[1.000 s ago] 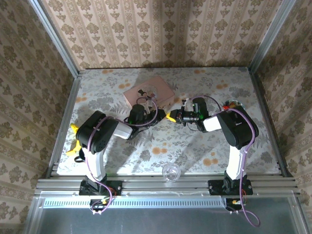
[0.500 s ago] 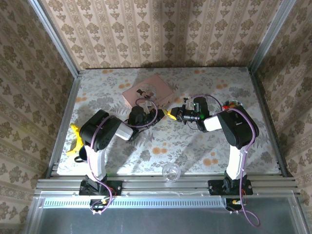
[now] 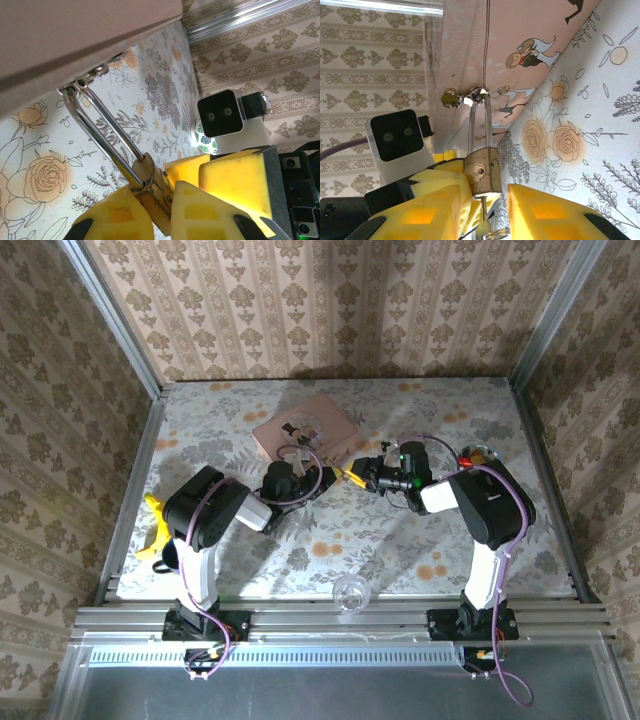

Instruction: Unlock a padlock with a key

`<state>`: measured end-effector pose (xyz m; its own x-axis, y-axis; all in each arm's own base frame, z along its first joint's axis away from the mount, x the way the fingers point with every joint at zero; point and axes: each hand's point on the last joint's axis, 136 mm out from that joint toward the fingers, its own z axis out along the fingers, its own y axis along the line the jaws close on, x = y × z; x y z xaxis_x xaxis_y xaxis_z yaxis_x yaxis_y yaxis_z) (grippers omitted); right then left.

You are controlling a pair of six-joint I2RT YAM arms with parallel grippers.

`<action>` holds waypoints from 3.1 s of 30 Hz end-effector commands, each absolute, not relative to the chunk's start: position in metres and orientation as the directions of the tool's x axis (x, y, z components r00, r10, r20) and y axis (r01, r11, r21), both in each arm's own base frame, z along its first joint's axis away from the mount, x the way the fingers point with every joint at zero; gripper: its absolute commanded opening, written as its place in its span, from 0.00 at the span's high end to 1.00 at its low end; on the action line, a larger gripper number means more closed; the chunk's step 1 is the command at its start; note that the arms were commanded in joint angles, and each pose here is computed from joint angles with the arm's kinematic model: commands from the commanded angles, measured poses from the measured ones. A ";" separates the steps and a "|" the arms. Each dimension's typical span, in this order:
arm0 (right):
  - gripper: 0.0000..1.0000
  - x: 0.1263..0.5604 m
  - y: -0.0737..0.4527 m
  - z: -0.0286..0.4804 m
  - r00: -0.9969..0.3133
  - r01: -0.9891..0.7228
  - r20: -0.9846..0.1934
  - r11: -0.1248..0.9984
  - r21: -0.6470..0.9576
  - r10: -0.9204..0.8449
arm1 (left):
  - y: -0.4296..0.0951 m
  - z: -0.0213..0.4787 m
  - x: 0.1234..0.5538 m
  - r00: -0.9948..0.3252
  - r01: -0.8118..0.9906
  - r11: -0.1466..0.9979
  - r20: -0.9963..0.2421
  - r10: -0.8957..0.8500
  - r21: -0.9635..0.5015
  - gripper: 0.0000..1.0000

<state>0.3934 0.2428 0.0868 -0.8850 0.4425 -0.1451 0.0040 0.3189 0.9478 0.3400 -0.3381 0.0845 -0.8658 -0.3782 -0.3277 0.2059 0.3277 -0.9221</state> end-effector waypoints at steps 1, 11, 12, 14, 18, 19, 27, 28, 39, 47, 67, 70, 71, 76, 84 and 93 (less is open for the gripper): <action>0.70 0.395 0.237 0.097 -0.860 -0.022 -0.181 0.319 0.947 0.478 | -0.331 -0.004 0.279 -0.957 -0.163 0.423 0.039 -0.287 -0.892 1.00; 0.75 0.382 0.245 0.098 -0.868 -0.025 -0.163 0.285 0.958 0.470 | -0.333 -0.005 0.279 -0.956 -0.169 0.419 0.046 -0.288 -0.892 1.00; 0.75 0.382 0.246 0.100 -0.867 -0.028 -0.164 0.283 0.959 0.470 | -0.333 -0.005 0.279 -0.956 -0.170 0.418 0.046 -0.289 -0.892 1.00; 0.76 0.382 0.246 0.100 -0.867 -0.027 -0.162 0.280 0.960 0.472 | -0.333 -0.006 0.279 -0.956 -0.170 0.418 0.047 -0.289 -0.893 1.00; 0.77 0.383 0.249 0.102 -0.869 -0.029 -0.156 0.266 0.963 0.470 | -0.332 -0.007 0.278 -0.956 -0.176 0.418 0.054 -0.288 -0.891 1.00; 0.78 0.383 0.249 0.101 -0.870 -0.027 -0.154 0.266 0.964 0.469 | -0.332 -0.007 0.278 -0.955 -0.178 0.417 0.055 -0.290 -0.891 1.00; 0.81 0.380 0.253 0.096 -0.877 -0.014 -0.138 0.263 0.965 0.460 | -0.333 -0.006 0.279 -0.956 -0.175 0.413 0.054 -0.289 -0.894 1.00; 0.82 0.380 0.253 0.096 -0.877 -0.014 -0.138 0.262 0.965 0.461 | -0.333 -0.006 0.279 -0.955 -0.177 0.413 0.055 -0.290 -0.894 1.00; 0.86 0.375 0.253 0.089 -0.879 0.006 -0.122 0.266 0.964 0.461 | -0.333 -0.005 0.279 -0.955 -0.177 0.410 0.056 -0.290 -0.894 1.00; 0.98 0.376 0.254 0.084 -0.879 0.014 -0.116 0.269 0.963 0.462 | -0.336 -0.004 0.278 -0.958 -0.174 0.407 0.058 -0.282 -0.897 1.00; 1.00 0.415 0.255 0.101 -0.859 -0.058 -0.205 0.309 0.949 0.469 | -0.341 -0.001 0.262 -0.972 -0.170 0.401 0.085 -0.221 -0.900 1.00; 1.00 0.417 0.256 0.101 -0.859 -0.059 -0.212 0.321 0.945 0.466 | -0.343 0.000 0.261 -0.973 -0.165 0.397 0.085 -0.213 -0.903 1.00; 1.00 0.418 0.257 0.101 -0.859 -0.059 -0.211 0.319 0.946 0.466 | -0.345 0.001 0.261 -0.974 -0.163 0.396 0.084 -0.209 -0.903 1.00; 1.00 0.413 0.259 0.100 -0.863 -0.057 -0.212 0.328 0.943 0.459 | -0.347 0.003 0.260 -0.977 -0.152 0.396 0.076 -0.201 -0.906 1.00; 0.78 0.392 0.246 0.090 -0.871 -0.023 -0.233 0.438 0.899 0.432 | -0.341 0.007 0.258 -0.978 -0.144 0.414 0.064 -0.200 -0.899 1.00; 0.69 0.370 0.226 0.086 -0.870 0.011 -0.259 0.540 0.841 0.420 | -0.333 0.010 0.237 -0.992 -0.116 0.424 0.083 -0.094 -0.898 1.00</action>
